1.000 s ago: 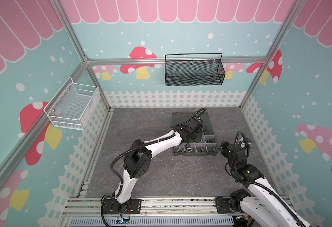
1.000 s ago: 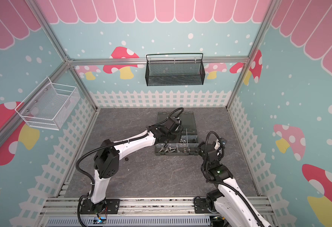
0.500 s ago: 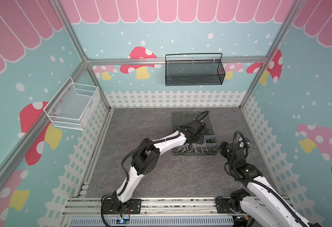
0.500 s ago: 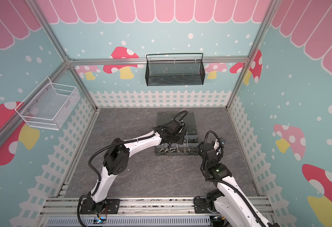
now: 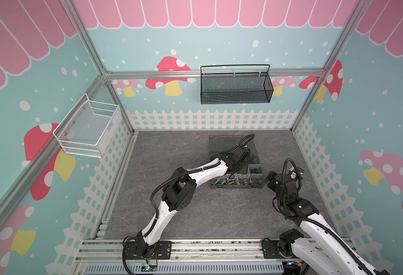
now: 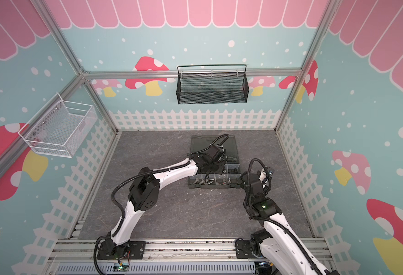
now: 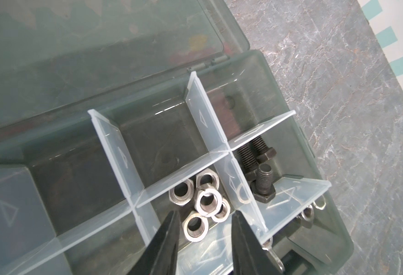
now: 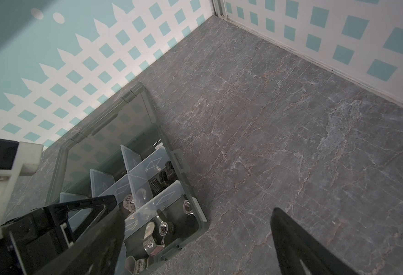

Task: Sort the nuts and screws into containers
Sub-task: 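Open the left gripper to drop the silver nut into the nut compartment, then move the open left gripper over the black nuts on the table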

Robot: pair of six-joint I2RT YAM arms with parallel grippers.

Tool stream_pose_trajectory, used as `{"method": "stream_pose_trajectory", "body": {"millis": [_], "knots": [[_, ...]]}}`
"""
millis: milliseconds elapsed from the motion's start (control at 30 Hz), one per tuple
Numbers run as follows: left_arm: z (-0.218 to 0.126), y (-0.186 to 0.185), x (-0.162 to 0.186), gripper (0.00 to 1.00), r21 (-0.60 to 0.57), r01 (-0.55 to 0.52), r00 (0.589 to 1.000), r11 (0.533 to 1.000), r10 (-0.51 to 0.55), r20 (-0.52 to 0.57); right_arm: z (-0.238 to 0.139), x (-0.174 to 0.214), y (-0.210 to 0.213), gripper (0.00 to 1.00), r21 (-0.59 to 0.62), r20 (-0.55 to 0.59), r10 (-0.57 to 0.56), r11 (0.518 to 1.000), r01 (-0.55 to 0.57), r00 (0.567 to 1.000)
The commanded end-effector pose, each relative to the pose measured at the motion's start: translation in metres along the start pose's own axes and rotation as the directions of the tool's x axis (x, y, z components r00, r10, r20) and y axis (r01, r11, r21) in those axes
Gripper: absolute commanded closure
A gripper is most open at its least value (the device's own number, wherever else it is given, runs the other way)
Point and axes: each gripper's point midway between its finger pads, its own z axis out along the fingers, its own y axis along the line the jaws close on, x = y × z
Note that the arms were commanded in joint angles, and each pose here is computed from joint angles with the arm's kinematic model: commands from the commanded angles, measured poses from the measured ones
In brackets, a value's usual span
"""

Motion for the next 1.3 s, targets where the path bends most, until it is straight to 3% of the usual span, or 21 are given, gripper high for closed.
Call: {"method": "stream_pose_trajectory", "body": {"millis": [0,333,500,867,1067,1267], "knots": [[-0.013,0.005,-0.011,0.62,-0.024,-0.009,1.0,1.0,0.01,0.029,-0.001,-0.005,0.0,0.03,0.004,0.013,0.023,1.0,-0.023,1.0],[-0.082,0.007,-0.04,0.57,-0.043,0.012,0.988,0.999,-0.005,0.153,-0.002,-0.006,0.0,0.03,0.005,0.017,0.024,1.0,-0.024,1.0],[-0.122,0.033,-0.038,0.49,-0.117,0.055,0.976,0.992,-0.029,0.217,-0.002,-0.007,0.0,0.03,0.003,0.021,0.023,1.0,-0.023,1.0],[-0.185,0.153,0.019,0.23,-0.248,0.313,0.931,0.917,-0.244,0.273,-0.003,-0.007,0.001,0.03,-0.001,0.022,0.027,1.0,-0.027,0.999],[-0.198,0.215,0.056,0.25,-0.312,0.436,0.892,0.844,-0.358,0.277,-0.001,-0.006,0.004,0.03,-0.009,0.013,0.028,1.0,-0.028,1.0],[-0.188,0.248,0.091,0.32,-0.365,0.481,0.876,0.797,-0.426,0.226,0.0,-0.007,0.005,0.03,-0.009,0.013,0.027,1.0,-0.026,1.0]]}}
